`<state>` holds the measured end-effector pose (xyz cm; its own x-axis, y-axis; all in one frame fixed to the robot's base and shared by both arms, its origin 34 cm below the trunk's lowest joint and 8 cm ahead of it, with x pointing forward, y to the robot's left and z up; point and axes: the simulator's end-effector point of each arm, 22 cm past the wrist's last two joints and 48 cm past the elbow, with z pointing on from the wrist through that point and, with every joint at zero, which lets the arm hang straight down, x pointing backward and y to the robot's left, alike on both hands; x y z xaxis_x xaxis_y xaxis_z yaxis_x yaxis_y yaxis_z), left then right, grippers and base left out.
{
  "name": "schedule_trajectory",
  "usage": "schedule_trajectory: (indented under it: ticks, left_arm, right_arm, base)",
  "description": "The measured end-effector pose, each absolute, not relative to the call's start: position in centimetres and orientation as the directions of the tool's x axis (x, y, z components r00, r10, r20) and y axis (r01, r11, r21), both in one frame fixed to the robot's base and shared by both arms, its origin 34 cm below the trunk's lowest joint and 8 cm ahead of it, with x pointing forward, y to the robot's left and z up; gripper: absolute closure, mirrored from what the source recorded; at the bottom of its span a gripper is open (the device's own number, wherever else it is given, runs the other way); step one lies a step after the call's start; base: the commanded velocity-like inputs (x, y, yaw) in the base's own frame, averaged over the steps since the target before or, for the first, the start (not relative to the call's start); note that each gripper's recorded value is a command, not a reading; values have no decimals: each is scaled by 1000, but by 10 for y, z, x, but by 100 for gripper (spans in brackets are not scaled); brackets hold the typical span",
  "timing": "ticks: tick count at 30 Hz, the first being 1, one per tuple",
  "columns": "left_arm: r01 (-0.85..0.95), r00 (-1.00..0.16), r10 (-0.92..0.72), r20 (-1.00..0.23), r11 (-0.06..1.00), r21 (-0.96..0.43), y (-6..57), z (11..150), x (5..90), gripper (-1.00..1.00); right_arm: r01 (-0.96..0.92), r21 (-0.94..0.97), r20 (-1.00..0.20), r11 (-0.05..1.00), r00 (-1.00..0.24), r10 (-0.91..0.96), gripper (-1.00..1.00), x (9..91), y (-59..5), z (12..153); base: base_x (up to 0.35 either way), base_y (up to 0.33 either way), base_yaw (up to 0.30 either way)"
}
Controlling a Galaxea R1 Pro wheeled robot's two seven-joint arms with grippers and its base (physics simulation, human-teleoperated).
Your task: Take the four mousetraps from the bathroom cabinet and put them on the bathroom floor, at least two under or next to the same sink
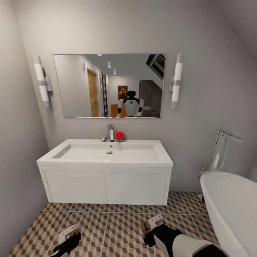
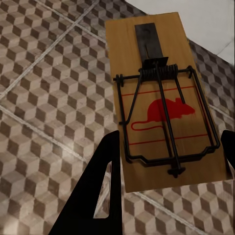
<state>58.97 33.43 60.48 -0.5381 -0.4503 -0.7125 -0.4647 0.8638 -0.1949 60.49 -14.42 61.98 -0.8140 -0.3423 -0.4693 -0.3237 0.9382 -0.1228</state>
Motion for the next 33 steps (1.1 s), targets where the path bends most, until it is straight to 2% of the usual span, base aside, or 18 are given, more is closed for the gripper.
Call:
schedule_trajectory:
  ticks: [33]
  left_arm:
    - [-456, -548, -445, -709, 869, -193, 331, 604, 590, 100]
  right_arm:
    - [-323, -122, -471, 938, -813, -342, 100, 605, -144, 620]
  base:
    - [0, 0, -17]
